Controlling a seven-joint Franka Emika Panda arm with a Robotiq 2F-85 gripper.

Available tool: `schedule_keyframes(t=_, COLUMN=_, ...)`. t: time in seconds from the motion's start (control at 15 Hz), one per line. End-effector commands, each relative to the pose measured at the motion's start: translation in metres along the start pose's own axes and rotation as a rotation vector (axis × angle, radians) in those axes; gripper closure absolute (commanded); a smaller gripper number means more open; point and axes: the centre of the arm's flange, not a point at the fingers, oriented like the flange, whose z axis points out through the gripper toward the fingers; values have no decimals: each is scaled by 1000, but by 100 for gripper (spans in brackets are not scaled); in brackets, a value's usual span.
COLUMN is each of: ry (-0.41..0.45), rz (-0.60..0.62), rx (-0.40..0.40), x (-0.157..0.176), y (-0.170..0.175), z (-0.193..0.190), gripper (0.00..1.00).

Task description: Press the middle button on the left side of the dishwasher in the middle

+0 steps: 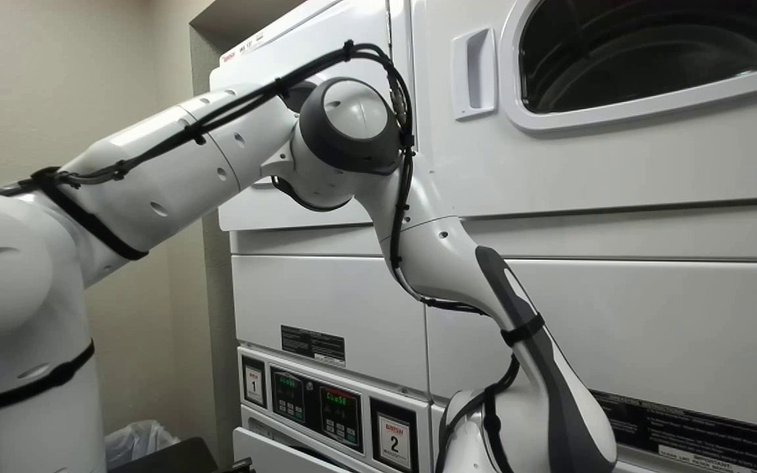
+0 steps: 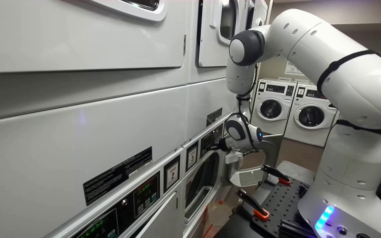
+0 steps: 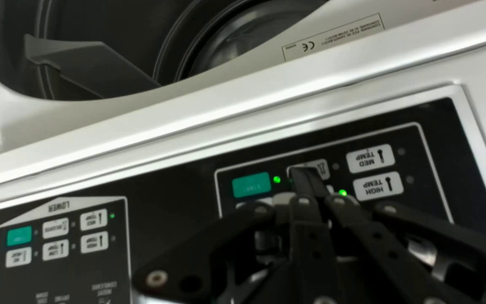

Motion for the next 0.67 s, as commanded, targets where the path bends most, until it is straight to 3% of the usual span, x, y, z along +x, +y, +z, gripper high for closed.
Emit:
schedule_keyframes(t=0.0, ry=75, rz=11, rx=-2, x=1, y=-3, z=4, gripper=100)
schedule_keyframes(t=0.2, ry=7, rz=13, rx=-18, x=5, y=1, z=2, gripper=100)
schedule_keyframes(t=0.6, ry=-240, rz=-60, rx=-29, x=19, y=-3, z=-12, gripper=100)
